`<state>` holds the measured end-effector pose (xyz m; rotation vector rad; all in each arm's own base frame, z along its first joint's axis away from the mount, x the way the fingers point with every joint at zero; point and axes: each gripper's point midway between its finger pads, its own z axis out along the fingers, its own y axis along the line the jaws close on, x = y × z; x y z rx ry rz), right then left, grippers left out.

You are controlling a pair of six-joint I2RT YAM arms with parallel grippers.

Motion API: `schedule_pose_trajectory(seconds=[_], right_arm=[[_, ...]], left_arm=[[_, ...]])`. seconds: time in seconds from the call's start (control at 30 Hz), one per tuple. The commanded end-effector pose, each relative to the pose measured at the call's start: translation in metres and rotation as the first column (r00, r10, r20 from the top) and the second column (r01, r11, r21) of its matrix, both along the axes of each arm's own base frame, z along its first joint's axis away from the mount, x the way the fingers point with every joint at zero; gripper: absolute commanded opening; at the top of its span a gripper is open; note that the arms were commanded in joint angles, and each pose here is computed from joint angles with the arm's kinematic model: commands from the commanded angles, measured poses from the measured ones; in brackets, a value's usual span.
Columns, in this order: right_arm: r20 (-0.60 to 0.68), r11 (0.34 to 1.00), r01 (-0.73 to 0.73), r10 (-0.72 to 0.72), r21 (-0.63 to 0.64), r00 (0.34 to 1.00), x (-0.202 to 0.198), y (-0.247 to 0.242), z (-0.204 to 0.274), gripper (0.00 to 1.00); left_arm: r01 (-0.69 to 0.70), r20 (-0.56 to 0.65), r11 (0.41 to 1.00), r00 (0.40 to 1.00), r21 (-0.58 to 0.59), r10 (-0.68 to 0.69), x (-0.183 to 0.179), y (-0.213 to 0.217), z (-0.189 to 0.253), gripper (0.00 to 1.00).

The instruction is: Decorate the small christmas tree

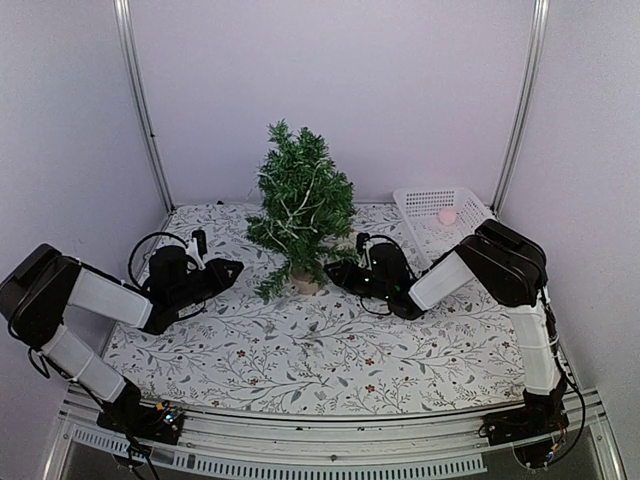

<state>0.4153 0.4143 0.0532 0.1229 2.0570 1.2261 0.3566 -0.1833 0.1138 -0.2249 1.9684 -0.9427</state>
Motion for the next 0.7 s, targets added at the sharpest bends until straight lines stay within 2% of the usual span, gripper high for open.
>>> schedule_pose_trajectory(seconds=[0.0,0.17,0.33,0.4,0.53,0.67], right_arm=[[0.1,0.999,-0.036,0.038,-0.027,0.994,-0.01,-0.012,0.032,0.3],[0.126,0.999,-0.019,0.023,-0.029,0.992,-0.028,-0.034,0.065,0.37],[0.137,0.996,-0.023,0.034,-0.086,0.99,-0.042,-0.062,0.093,0.42],[0.149,0.992,-0.012,0.031,-0.126,0.988,-0.036,-0.082,0.11,0.45],[0.129,0.972,0.089,-0.061,-0.218,0.99,0.003,-0.149,0.137,0.51],[0.081,0.904,0.162,-0.141,-0.396,0.987,0.031,-0.217,0.136,0.52]], left_arm=[[0.006,0.048,1.0,0.999,-0.001,-0.006,0.007,0.003,0.016,0.23],[0.004,0.055,1.0,0.999,0.004,-0.004,0.007,0.007,0.02,0.24],[0.002,0.061,1.0,0.998,0.001,-0.002,0.008,0.008,0.024,0.25],[-0.003,0.063,1.0,0.998,0.002,0.003,0.009,0.009,0.026,0.25],[-0.013,0.067,1.0,0.998,0.005,0.013,0.014,0.011,0.03,0.26],[-0.024,0.076,1.0,0.997,0.011,0.023,0.02,0.013,0.037,0.26]])
